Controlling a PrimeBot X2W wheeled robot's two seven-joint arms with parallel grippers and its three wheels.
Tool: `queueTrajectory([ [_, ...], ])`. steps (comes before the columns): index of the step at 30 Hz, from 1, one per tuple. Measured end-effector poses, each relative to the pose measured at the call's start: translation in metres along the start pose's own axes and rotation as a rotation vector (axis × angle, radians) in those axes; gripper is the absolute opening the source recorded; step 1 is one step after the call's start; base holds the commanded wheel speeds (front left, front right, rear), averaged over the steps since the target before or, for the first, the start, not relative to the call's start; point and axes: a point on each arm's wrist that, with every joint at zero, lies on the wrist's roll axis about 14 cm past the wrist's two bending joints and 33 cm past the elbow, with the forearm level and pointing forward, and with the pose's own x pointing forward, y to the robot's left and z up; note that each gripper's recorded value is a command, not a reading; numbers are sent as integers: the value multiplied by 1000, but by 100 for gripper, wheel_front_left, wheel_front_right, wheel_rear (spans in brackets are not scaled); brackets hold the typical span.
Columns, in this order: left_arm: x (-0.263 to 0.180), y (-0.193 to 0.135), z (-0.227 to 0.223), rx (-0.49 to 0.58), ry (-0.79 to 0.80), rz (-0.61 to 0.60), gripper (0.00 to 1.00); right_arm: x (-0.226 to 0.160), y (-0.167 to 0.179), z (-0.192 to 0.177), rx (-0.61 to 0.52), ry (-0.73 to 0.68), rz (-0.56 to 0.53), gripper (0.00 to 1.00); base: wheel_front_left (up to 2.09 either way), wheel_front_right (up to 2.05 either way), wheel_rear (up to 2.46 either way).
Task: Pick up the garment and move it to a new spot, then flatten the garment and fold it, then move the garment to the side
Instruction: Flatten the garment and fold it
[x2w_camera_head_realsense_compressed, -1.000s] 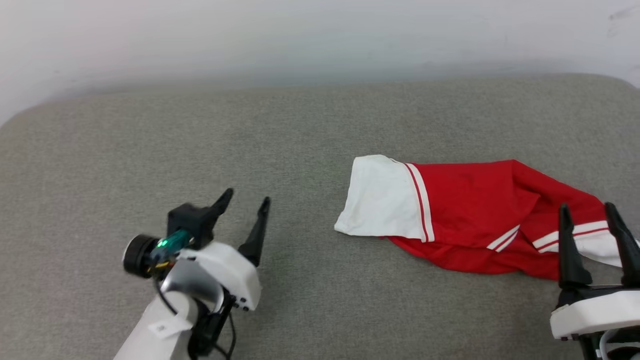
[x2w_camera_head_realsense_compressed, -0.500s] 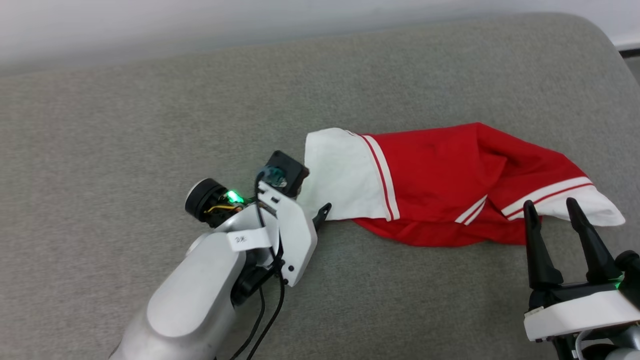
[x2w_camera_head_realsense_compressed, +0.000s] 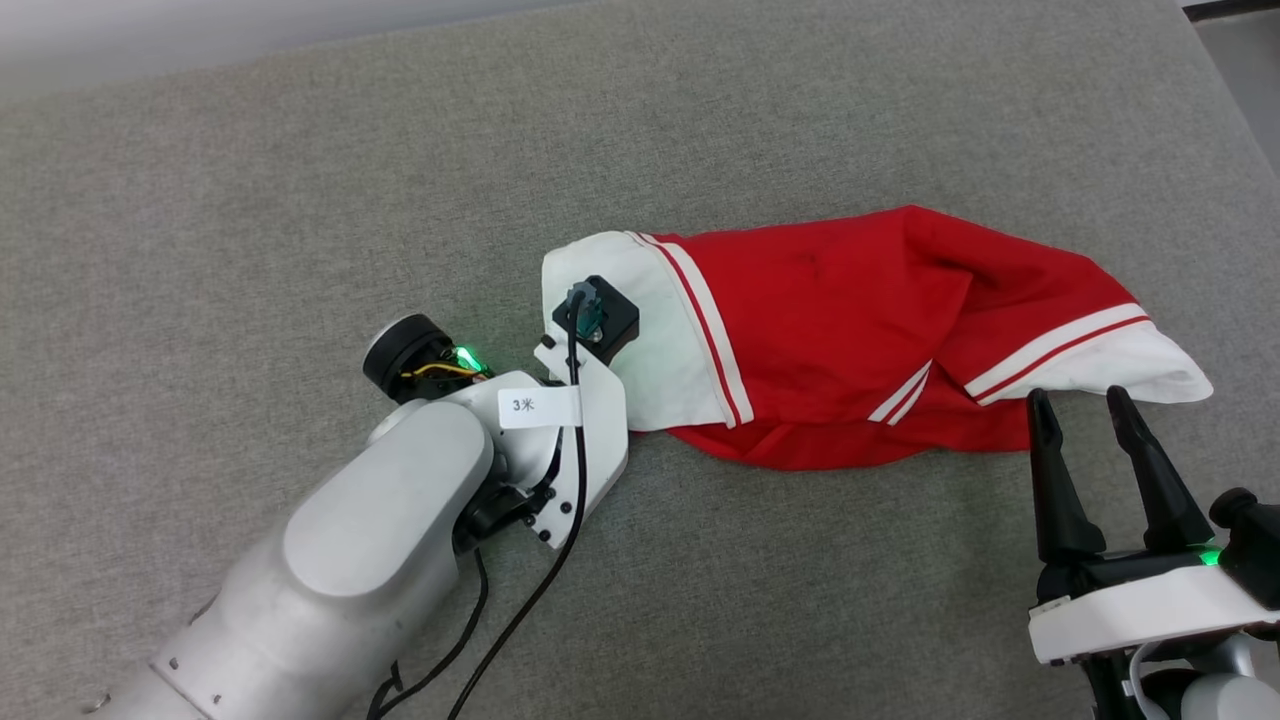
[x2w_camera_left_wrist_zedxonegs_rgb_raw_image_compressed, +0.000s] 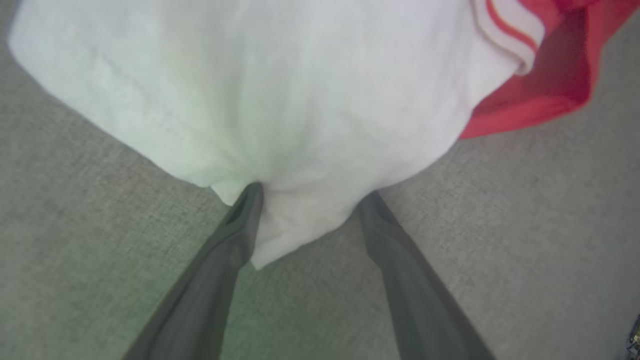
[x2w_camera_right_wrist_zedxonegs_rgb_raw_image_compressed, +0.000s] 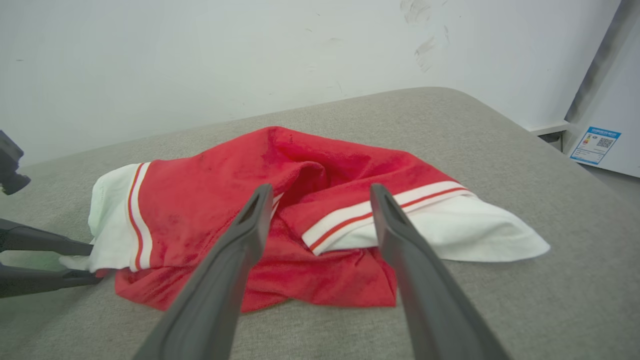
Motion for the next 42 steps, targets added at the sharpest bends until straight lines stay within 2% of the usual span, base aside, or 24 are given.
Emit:
queueTrajectory([
  [4,-1,0,2,17,-26,-4,0,1,-2,1,13,-8,-6,100,0,0,0],
  [9,-18,16,9,9,-141,70,0,0,-2,8,21,-33,-4,100,0,0,0],
  [14,-62,42,25,-20,-310,203,0,-2,-1,16,29,-50,5,100,0,0,0],
  [19,-113,62,21,-68,-421,339,0,1,10,24,34,-68,41,100,0,0,0],
  [23,-151,74,8,-139,-491,445,0,3,19,29,35,-73,71,100,0,0,0],
  [29,-182,82,-51,-348,-485,566,0,2,28,34,32,-72,99,100,0,0,0],
  [32,-180,74,-89,-466,-453,591,0,2,28,35,32,-68,102,100,0,0,0],
  [36,-162,49,-122,-597,-436,558,0,3,26,29,31,-36,96,100,0,0,0],
  [41,-150,38,-127,-662,-502,551,0,4,23,22,26,2,87,100,0,0,0],
  [42,-151,38,-124,-662,-528,555,29,4,23,21,22,8,86,100,0,0,0],
])
